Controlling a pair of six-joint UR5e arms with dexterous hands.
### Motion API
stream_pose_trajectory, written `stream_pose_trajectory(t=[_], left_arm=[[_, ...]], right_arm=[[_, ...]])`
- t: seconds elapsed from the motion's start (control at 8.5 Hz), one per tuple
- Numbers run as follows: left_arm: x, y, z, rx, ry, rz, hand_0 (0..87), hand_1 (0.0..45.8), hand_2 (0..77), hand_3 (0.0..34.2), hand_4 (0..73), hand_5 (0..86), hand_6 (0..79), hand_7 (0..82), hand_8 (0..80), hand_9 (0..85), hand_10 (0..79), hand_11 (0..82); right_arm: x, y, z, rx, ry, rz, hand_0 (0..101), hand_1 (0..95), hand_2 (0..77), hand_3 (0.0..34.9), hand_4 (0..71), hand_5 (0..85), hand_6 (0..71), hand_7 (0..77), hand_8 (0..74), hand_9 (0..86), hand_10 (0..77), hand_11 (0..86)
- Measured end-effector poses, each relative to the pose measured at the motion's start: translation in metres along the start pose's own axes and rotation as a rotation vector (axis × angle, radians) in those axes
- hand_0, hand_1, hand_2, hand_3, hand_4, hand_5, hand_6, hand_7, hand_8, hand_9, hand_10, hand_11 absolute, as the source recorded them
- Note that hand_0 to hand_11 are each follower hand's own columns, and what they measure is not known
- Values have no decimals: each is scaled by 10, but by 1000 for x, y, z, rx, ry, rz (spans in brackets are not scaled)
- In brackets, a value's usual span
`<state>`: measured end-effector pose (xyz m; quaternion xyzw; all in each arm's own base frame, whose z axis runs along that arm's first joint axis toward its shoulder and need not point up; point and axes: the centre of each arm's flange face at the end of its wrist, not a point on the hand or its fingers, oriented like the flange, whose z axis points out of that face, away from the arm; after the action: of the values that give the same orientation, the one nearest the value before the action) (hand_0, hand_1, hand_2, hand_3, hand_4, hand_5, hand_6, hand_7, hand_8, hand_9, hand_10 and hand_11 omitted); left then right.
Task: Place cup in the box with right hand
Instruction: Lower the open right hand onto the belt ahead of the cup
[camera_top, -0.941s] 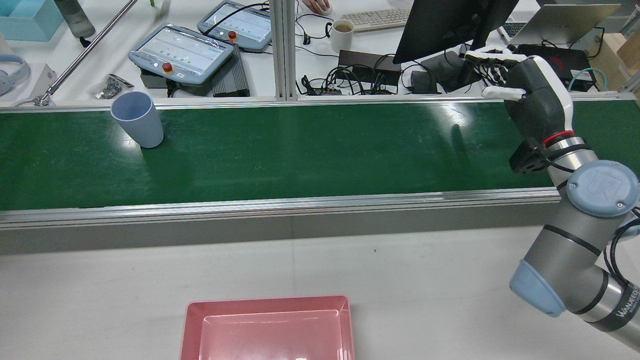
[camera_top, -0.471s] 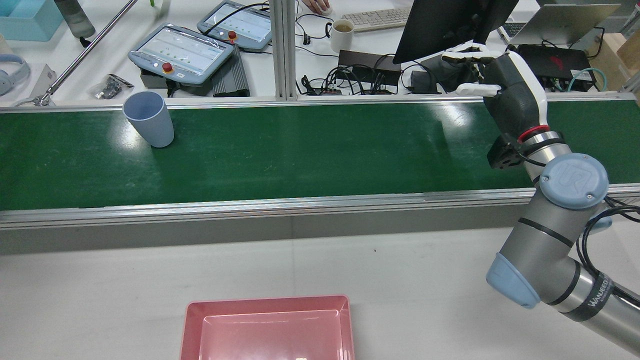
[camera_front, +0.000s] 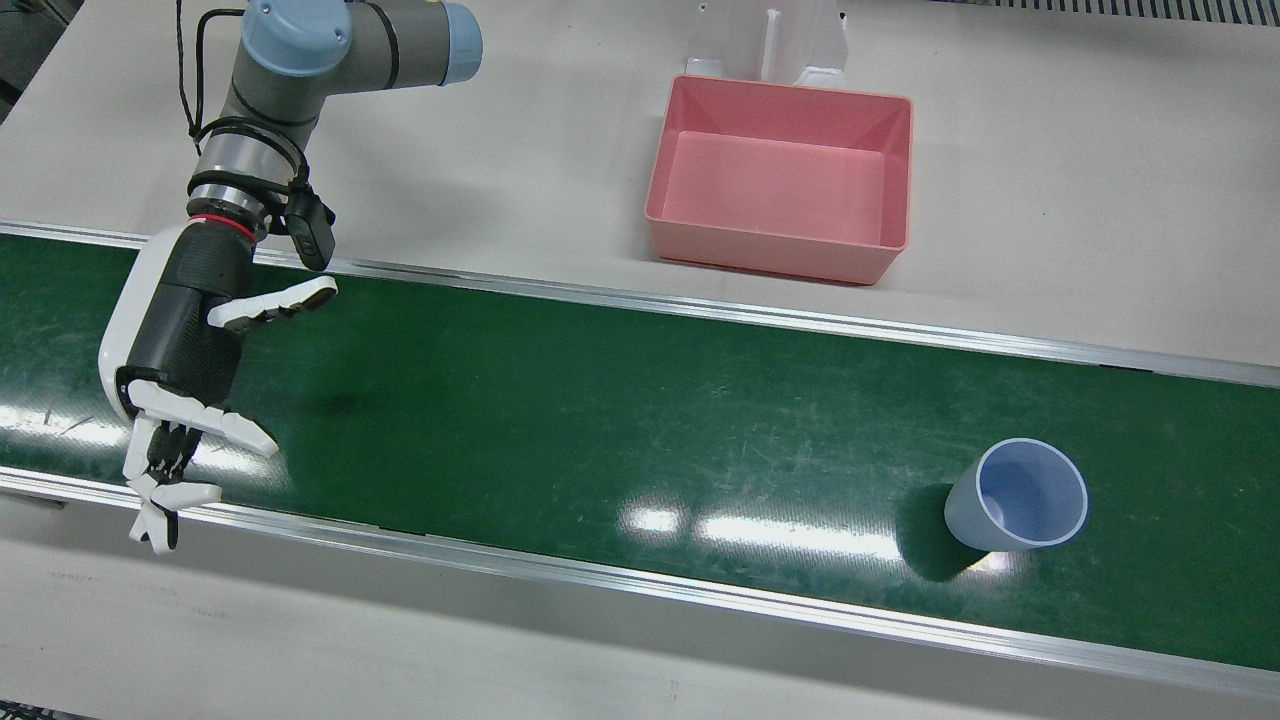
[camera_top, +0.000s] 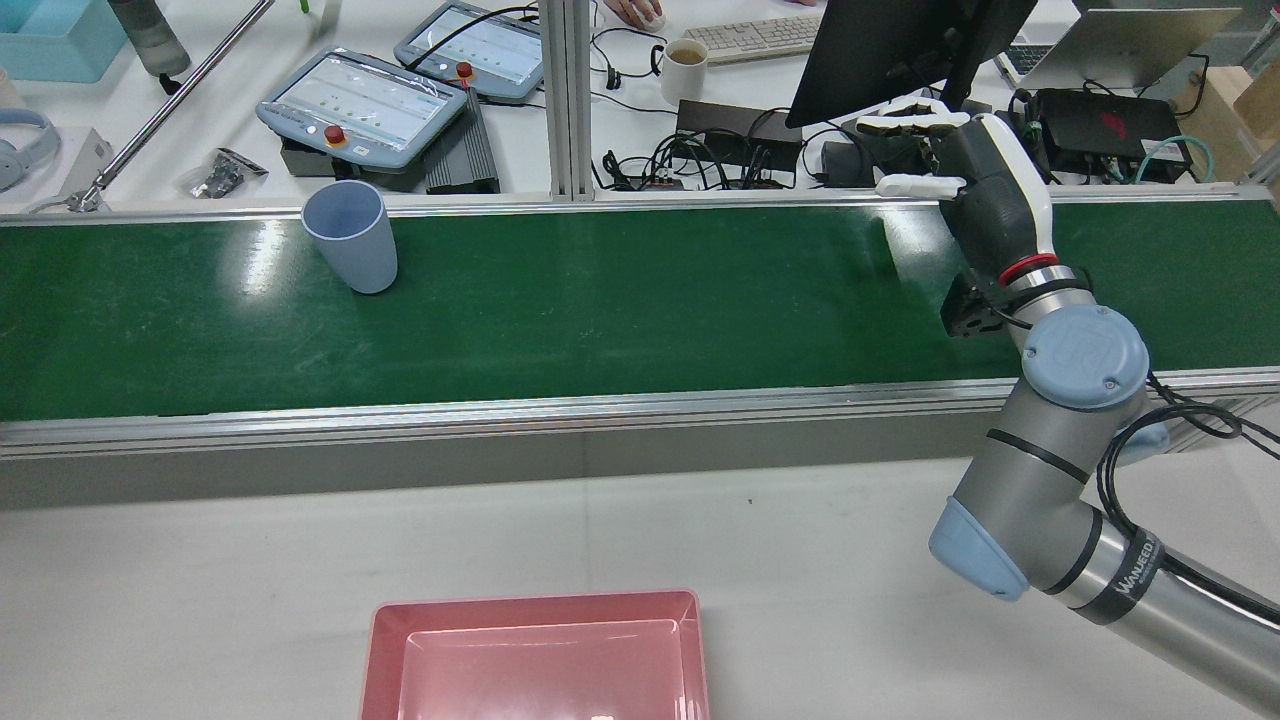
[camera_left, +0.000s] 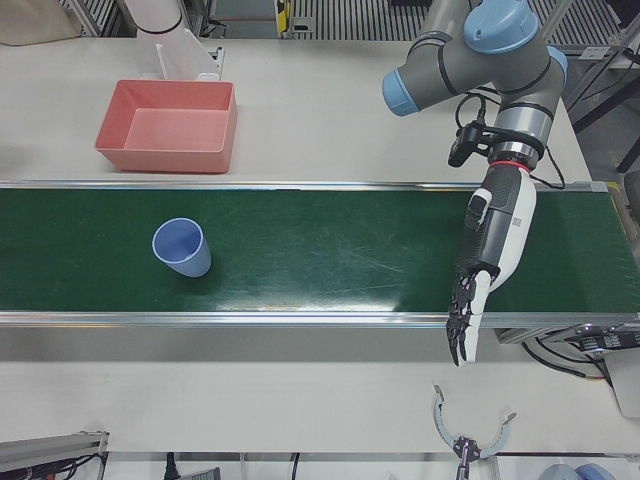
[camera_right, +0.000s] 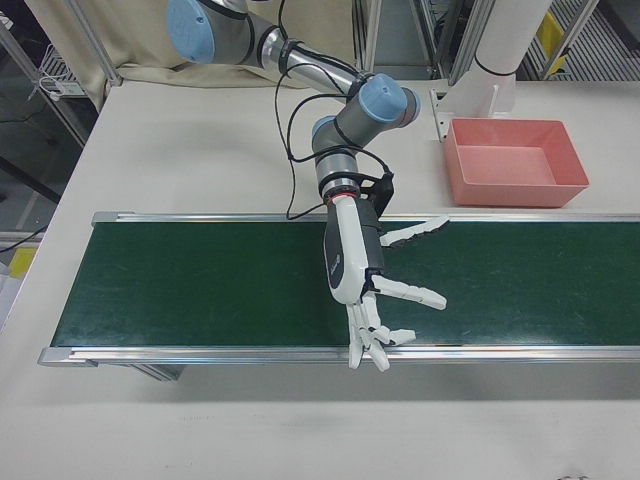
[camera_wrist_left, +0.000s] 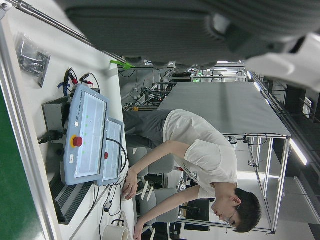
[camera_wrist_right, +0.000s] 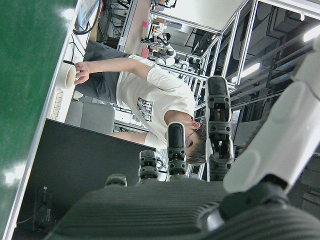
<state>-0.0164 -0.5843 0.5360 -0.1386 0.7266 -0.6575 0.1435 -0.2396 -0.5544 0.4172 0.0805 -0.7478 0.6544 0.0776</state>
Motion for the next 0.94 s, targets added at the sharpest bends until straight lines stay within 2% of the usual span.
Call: stream_pose_trajectory(t=[0.24, 0.47, 0.59, 0.94], left_arm=[[0, 0, 0, 1, 0, 0, 0, 5, 5, 0, 0, 0, 0, 0, 0, 5, 0, 0], [0, 0, 0, 0, 0, 0, 0, 5, 5, 0, 0, 0, 0, 0, 0, 5, 0, 0], [0, 0, 0, 0, 0, 0, 0, 5, 5, 0, 0, 0, 0, 0, 0, 5, 0, 0], [0, 0, 0, 0, 0, 0, 0, 5, 5, 0, 0, 0, 0, 0, 0, 5, 0, 0]], right_arm=[[7, -4, -3, 3, 9, 1, 467, 5, 11, 74, 458, 5, 71, 480, 38, 153, 0, 5], [15, -9, -8, 0, 22, 4, 466, 5, 11, 74, 387, 5, 60, 420, 38, 142, 5, 5], [20, -16, -10, -5, 26, 10, 467, 5, 11, 89, 360, 5, 60, 387, 38, 136, 0, 5], [25, -25, -11, -18, 23, 23, 461, 5, 11, 89, 360, 5, 60, 387, 38, 136, 0, 5]])
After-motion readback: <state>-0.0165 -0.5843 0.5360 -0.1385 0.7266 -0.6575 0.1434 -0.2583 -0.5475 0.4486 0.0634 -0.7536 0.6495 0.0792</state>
